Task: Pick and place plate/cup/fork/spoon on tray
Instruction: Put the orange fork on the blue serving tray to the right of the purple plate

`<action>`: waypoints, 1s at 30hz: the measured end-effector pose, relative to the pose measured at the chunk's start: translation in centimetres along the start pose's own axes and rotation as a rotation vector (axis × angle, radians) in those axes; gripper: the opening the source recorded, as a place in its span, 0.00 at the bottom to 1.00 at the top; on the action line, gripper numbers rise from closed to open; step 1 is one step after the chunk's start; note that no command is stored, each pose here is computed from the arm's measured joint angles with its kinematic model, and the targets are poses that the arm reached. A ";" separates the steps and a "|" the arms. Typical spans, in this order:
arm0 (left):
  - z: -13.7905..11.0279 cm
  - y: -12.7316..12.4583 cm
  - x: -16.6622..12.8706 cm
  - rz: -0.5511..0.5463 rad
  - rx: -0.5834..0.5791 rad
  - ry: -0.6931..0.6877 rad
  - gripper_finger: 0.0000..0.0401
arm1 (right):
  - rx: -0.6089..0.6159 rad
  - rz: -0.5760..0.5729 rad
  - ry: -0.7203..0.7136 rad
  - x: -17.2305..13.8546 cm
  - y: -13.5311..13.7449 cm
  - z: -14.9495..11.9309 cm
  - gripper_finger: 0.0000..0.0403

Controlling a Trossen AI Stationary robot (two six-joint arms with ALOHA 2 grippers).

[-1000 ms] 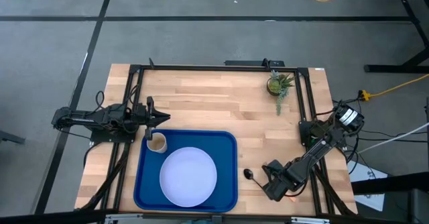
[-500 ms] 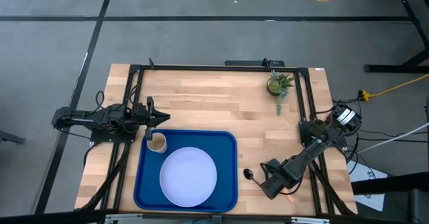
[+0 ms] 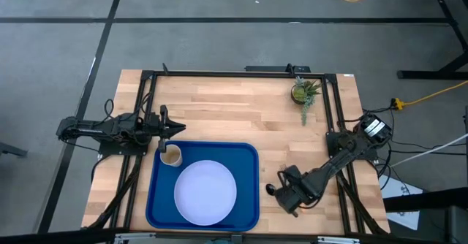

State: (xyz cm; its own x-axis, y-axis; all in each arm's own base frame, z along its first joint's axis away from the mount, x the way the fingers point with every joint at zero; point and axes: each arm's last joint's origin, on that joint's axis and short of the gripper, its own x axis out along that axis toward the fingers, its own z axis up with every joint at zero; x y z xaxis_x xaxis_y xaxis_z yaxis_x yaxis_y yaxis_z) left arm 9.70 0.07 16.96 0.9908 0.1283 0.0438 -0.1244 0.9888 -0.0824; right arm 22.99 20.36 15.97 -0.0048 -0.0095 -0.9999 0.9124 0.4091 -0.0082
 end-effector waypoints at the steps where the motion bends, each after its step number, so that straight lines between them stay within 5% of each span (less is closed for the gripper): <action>1: 0.0 0.0 0.0 0.000 0.000 0.000 0.08 | 0.003 -0.014 -0.001 -0.7 0.1 -0.1 0.12; 5: 0.0 0.0 0.0 0.000 0.000 0.001 0.08 | 0.013 -0.020 -0.036 -3.9 1.1 0.0 0.12; 11: 0.0 0.0 0.0 0.000 0.000 0.001 0.08 | 0.056 0.134 -0.143 -6.7 3.2 1.3 0.12; 26: 0.0 0.0 0.0 0.000 0.000 0.000 0.08 | 0.152 0.516 -0.105 -3.3 9.4 6.8 0.12; 30: 0.0 0.0 0.0 0.000 0.000 0.000 0.08 | 0.200 0.507 -0.038 -1.6 10.3 7.2 0.12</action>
State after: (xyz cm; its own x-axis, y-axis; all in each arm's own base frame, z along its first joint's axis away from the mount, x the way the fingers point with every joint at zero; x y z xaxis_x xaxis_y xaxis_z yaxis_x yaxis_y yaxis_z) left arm 9.70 0.07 16.95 0.9908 0.1284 0.0433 -0.1245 0.9888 -0.0820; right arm 35.32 18.05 17.57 0.4676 0.1098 -0.8771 0.8564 0.1894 0.4803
